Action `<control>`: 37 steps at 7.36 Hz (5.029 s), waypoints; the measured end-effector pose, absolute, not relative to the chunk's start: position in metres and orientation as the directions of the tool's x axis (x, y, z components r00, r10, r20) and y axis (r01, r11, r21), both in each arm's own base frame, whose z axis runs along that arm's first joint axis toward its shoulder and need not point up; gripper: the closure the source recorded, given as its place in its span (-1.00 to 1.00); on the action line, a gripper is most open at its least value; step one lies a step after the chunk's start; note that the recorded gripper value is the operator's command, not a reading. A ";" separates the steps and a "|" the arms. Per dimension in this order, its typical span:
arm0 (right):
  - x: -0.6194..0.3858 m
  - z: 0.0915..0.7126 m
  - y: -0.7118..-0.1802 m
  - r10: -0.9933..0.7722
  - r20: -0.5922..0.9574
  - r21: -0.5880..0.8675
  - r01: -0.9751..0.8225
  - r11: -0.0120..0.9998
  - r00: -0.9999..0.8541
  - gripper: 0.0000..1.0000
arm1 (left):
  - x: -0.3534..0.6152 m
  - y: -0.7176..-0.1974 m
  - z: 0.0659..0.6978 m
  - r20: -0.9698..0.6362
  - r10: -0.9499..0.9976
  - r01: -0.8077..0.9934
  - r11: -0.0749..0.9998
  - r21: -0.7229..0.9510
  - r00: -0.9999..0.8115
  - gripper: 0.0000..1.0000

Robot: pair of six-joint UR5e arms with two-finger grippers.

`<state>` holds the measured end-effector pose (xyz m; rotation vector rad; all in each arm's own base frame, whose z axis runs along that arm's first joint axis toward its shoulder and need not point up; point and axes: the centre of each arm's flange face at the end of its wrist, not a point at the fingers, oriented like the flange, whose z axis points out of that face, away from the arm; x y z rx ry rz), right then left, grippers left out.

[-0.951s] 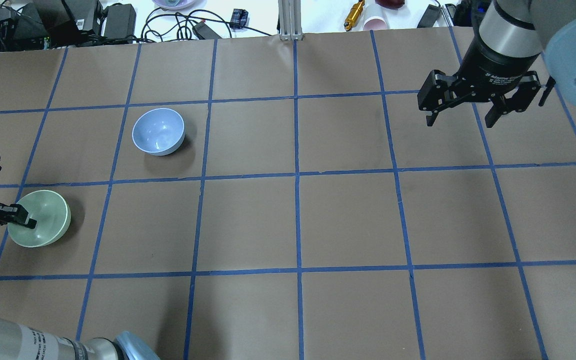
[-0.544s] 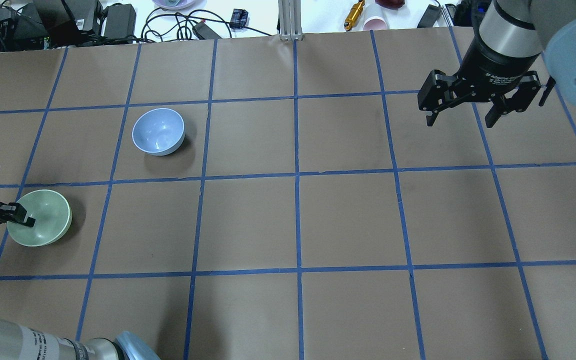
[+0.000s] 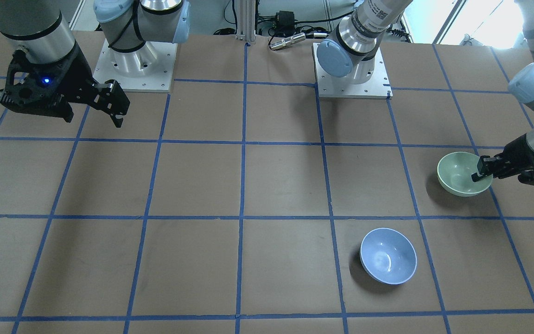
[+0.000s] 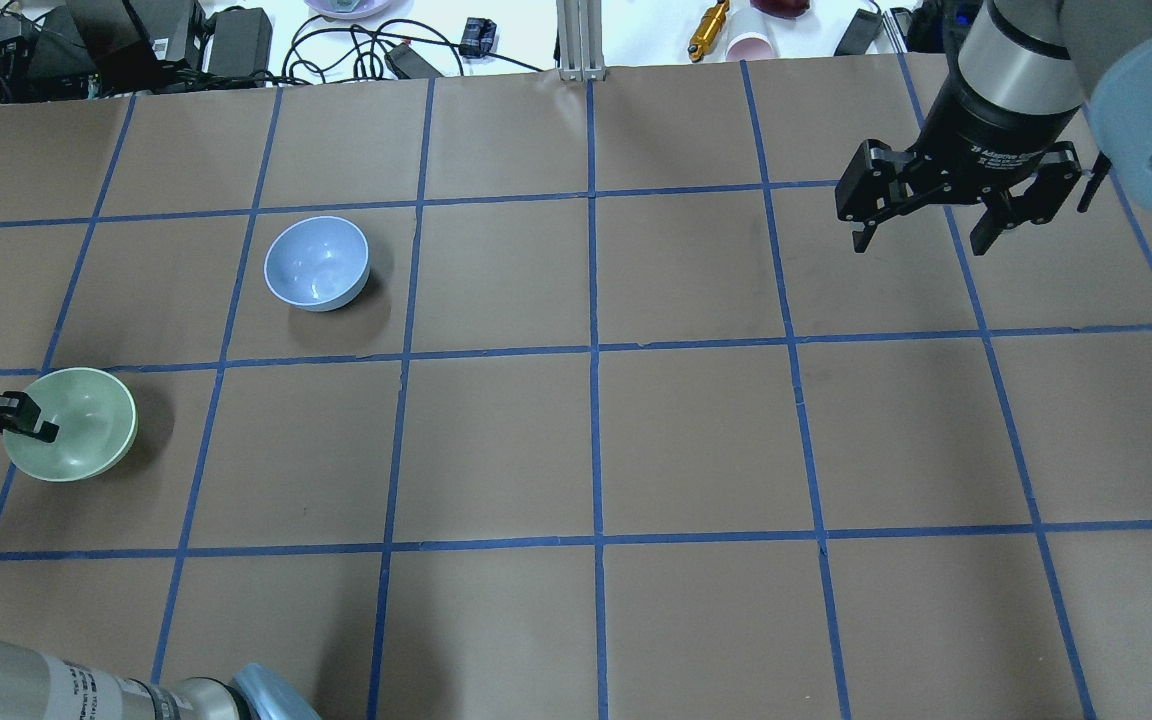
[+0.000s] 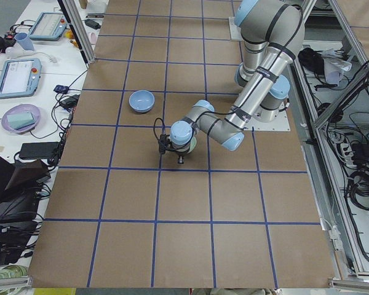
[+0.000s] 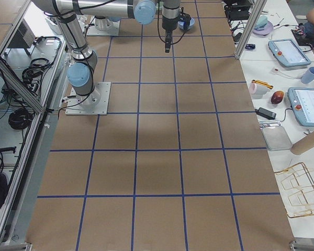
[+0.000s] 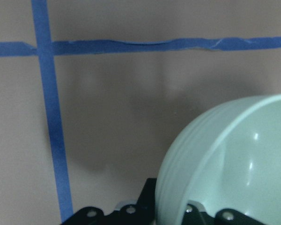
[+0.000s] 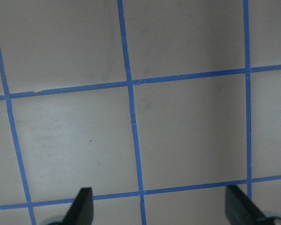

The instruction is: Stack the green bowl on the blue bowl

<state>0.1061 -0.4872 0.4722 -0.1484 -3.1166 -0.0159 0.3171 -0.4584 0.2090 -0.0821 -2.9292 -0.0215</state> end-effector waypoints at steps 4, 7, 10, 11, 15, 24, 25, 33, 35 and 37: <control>0.106 0.472 -0.487 0.095 0.022 0.009 0.095 0.995 -0.995 -1.00 | 0.303 -0.504 0.264 0.284 0.059 0.056 0.998 -0.020 -0.957 0.79; 0.106 0.472 -0.487 0.095 0.022 0.009 0.095 0.995 -0.995 -1.00 | 0.252 -0.553 0.287 0.332 0.042 0.031 0.999 -0.039 -0.942 0.78; 0.106 0.472 -0.487 0.095 0.022 0.009 0.095 0.995 -0.995 -1.00 | 0.189 -0.584 0.290 0.380 -0.023 -0.037 0.999 -0.028 -0.925 0.78; 0.106 0.472 -0.487 0.095 0.022 0.009 0.095 0.995 -0.995 -1.00 | 0.173 -0.592 0.290 0.408 -0.044 -0.062 0.998 -0.029 -0.912 0.78; 0.106 0.472 -0.487 0.095 0.022 0.009 0.095 0.995 -0.995 -1.00 | 0.118 -0.631 0.275 0.458 -0.059 -0.104 0.992 -0.075 -0.887 0.77; 0.106 0.472 -0.487 0.095 0.022 0.009 0.095 0.995 -0.995 -1.00 | 0.103 -0.652 0.234 0.471 -0.100 -0.128 0.991 -0.027 -0.877 0.47; 0.106 0.472 -0.487 0.095 0.022 0.009 0.095 0.995 -0.995 -1.00 | 0.103 -0.653 0.233 0.470 -0.100 -0.128 0.991 -0.028 -0.877 -0.19; 0.106 0.472 -0.487 0.095 0.021 0.010 0.095 0.995 -0.995 -1.00 | 0.065 -0.653 0.301 0.337 -0.094 -0.118 0.992 -0.051 -0.937 -0.91; 0.106 0.472 -0.487 0.095 0.022 0.010 0.095 0.995 -0.995 -1.00 | 0.013 -0.639 0.351 0.202 -0.065 -0.077 0.996 -0.052 -0.977 -1.00; 0.106 0.472 -0.487 0.095 0.022 0.009 0.095 0.995 -0.995 -1.00 | -0.040 -0.613 0.398 0.080 -0.018 -0.022 0.998 -0.056 -0.997 -1.00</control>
